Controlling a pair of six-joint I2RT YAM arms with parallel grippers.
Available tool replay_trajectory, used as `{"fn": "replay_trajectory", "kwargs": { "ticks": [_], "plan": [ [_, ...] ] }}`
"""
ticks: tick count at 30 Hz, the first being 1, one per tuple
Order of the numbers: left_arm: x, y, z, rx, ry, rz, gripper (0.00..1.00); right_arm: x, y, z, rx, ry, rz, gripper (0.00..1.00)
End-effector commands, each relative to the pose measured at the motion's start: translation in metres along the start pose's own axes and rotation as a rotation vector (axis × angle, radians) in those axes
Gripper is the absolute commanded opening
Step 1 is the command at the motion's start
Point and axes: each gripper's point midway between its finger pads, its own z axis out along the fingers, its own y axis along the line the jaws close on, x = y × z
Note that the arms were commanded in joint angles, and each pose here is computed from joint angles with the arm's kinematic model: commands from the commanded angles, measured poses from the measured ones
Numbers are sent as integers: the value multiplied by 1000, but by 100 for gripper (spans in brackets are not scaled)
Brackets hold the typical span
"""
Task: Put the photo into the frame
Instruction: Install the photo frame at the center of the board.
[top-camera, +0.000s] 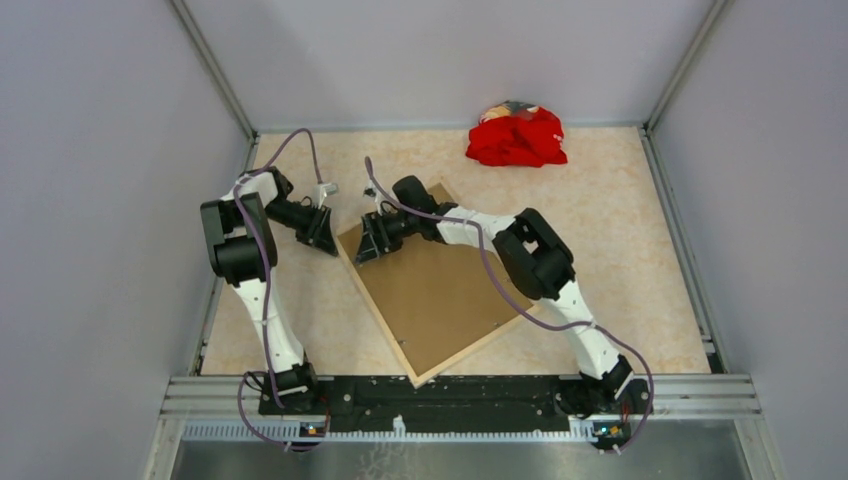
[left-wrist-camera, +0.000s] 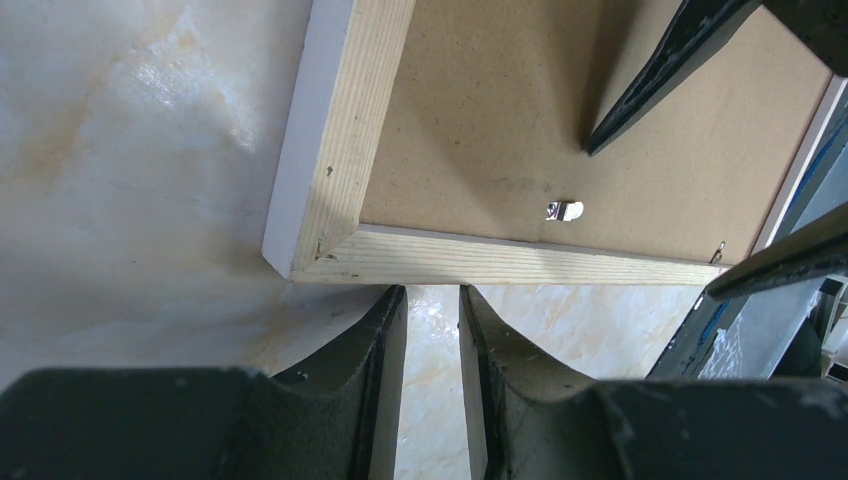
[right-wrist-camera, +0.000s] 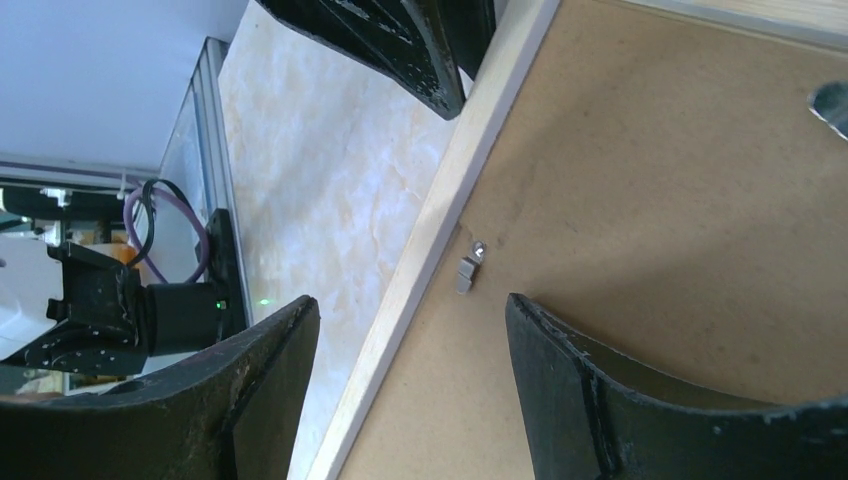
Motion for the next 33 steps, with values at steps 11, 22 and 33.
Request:
{"fn": "replay_trajectory", "kwargs": {
  "ticks": [11,22,33],
  "plan": [
    [-5,11,6,-12,-11,43,34,23,2,30,15,56,41,69],
    [-6,11,5,-15,-10,45,34,28,5,38,-5,71,57,69],
    [-6,10,5,-13,-10,44,34,27,4,43,-18,60,74,69]
  ]
}}
